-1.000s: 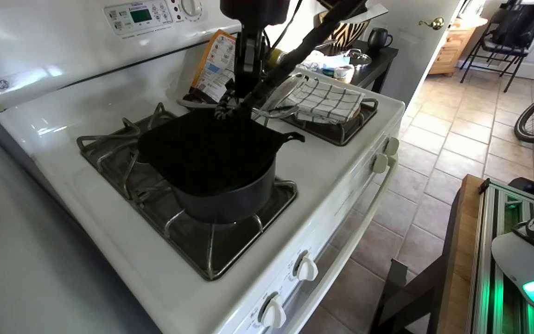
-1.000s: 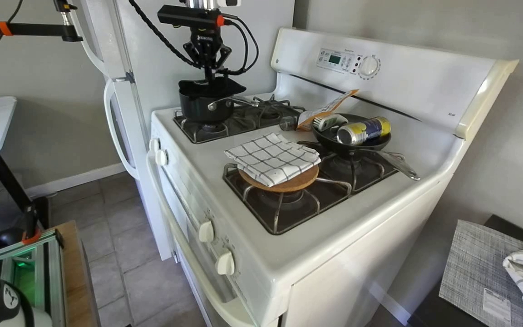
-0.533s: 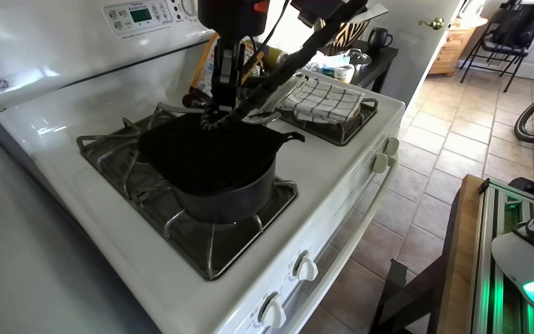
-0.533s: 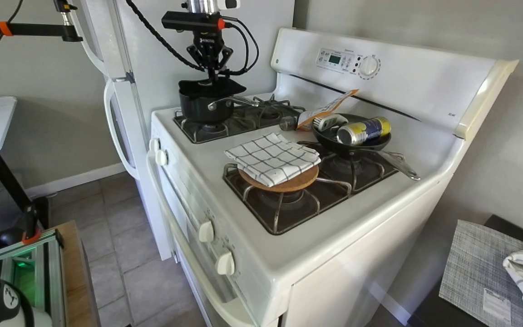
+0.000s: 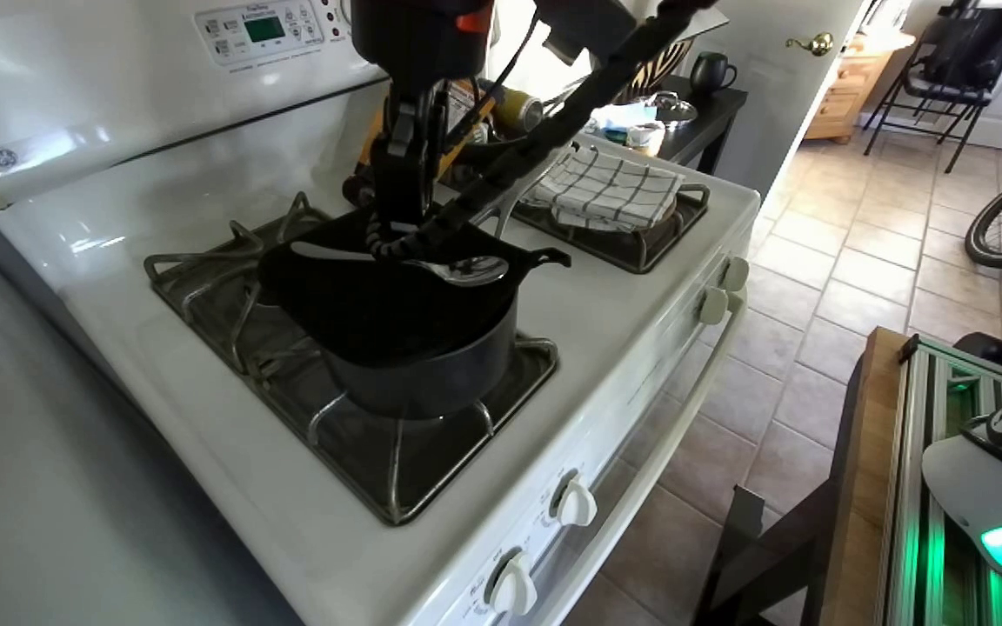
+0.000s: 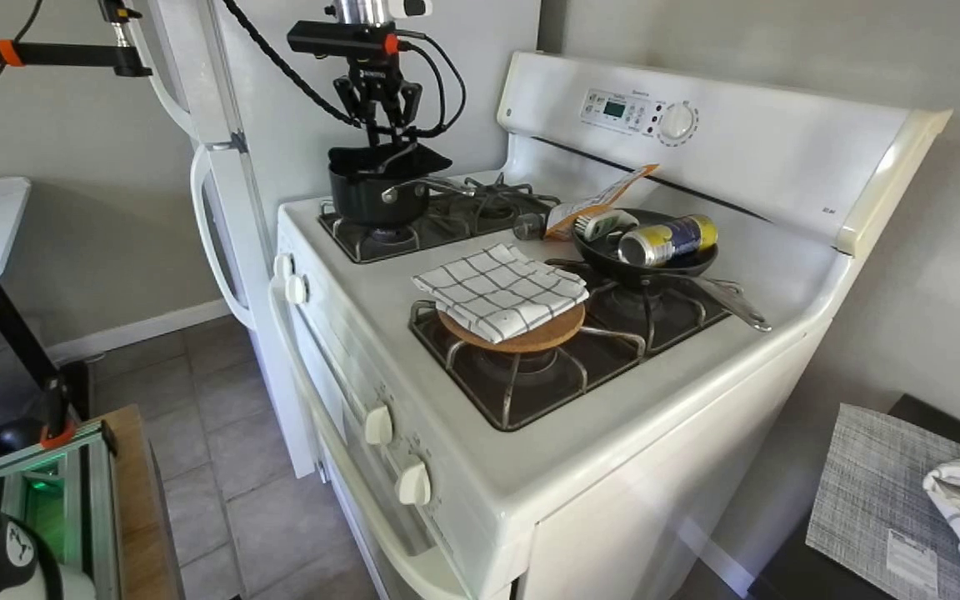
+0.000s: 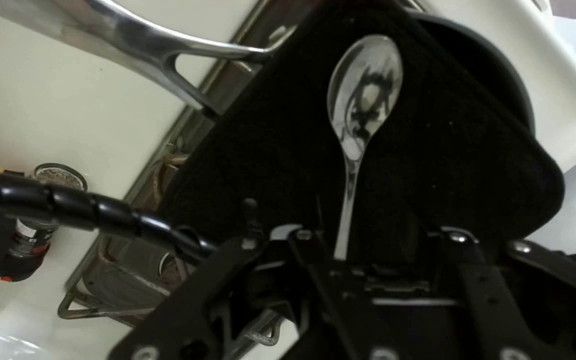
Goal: Put the silver spoon on top of the black pot holder.
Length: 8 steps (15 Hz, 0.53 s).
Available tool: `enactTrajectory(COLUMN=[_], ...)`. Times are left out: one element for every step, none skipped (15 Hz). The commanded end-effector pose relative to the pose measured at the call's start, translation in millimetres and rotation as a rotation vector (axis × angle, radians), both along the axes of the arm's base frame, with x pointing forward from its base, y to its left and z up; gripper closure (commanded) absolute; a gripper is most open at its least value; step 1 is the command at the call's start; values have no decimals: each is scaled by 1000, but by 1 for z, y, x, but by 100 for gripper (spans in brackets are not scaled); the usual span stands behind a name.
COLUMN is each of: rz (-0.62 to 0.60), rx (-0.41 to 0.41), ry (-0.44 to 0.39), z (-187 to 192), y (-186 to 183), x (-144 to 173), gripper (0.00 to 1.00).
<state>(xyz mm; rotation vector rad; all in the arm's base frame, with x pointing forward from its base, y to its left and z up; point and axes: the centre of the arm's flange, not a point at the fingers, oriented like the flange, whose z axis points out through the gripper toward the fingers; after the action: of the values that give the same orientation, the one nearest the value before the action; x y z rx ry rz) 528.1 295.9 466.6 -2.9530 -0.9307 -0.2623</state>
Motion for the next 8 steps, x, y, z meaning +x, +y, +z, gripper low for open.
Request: enactTrajectory(rz=[-57,-108,-159,-207,-255,-306,-357,-412], rx=[-18,-41,-42,-40,-43,-33,-14,-1], ry=[-50,-97,-135,-159,-183,-206,-227,-234], z=[24,38,49,64,75,85,88,85], y=[-8,-18,-27,-42,-57,-77,-101,-126], x=[-4,-6,-7,-8,-10,-11,-13,-13], gripper=[22,16,8,1,0,0,0,0])
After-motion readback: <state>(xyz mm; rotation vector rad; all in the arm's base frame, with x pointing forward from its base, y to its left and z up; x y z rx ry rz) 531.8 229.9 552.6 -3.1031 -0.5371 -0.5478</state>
